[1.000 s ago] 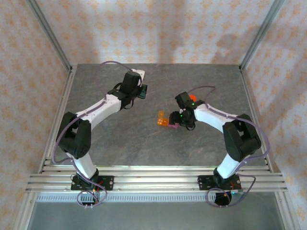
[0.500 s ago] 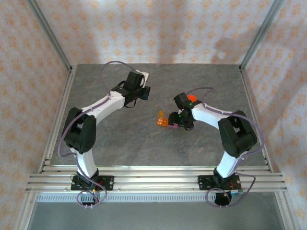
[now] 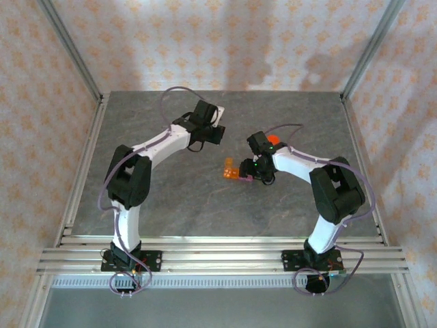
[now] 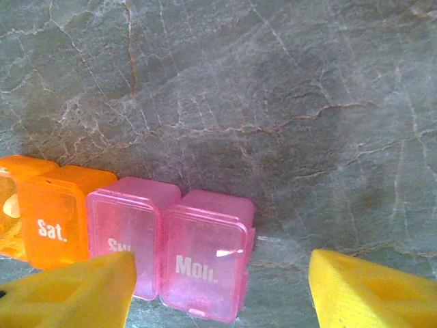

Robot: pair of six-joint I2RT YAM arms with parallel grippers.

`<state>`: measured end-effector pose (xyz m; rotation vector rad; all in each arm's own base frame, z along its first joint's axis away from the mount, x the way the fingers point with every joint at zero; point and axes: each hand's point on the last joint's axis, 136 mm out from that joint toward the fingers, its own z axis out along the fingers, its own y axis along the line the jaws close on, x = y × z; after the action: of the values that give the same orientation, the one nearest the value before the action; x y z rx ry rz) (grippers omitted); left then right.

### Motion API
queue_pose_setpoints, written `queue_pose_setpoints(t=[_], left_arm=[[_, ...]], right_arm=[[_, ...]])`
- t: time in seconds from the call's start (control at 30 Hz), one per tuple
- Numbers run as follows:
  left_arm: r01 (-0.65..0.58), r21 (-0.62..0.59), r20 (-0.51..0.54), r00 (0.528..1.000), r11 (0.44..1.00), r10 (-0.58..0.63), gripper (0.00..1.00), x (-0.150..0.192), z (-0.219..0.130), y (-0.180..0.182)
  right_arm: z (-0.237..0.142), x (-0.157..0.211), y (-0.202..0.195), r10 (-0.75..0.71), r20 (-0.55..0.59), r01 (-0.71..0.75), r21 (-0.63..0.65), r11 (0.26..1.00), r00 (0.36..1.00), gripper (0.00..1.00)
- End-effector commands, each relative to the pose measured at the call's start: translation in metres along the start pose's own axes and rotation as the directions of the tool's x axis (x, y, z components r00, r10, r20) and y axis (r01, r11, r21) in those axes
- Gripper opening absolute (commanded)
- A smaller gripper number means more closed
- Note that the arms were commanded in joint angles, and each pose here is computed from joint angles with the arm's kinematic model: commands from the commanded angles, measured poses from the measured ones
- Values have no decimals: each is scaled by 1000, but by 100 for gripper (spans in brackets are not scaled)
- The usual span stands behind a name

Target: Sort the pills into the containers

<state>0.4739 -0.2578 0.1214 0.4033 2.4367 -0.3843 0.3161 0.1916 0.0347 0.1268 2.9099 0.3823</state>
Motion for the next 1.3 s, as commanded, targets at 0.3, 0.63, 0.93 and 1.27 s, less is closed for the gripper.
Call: queue_pose_setpoints(t=[0.3,0.63,0.93,1.27], left_arm=[[-47,70,-232,971,996,62,0,43,27,-32],[-66,102,-323,941,993,96,0,66,31,-40],[-52,161,-357,928,986,108,0,75,27,-53],[-33,210,-362,926,977,109,0,79,12,-66]], right_arm=[[14,10,-20,48,-19,-46,65,997,999,66],[18,13,-21,57,-27,-55,67,996,998,66],[21,14,-22,62,-29,-60,64,996,998,65],[25,15,-22,69,-35,-66,65,996,997,65]])
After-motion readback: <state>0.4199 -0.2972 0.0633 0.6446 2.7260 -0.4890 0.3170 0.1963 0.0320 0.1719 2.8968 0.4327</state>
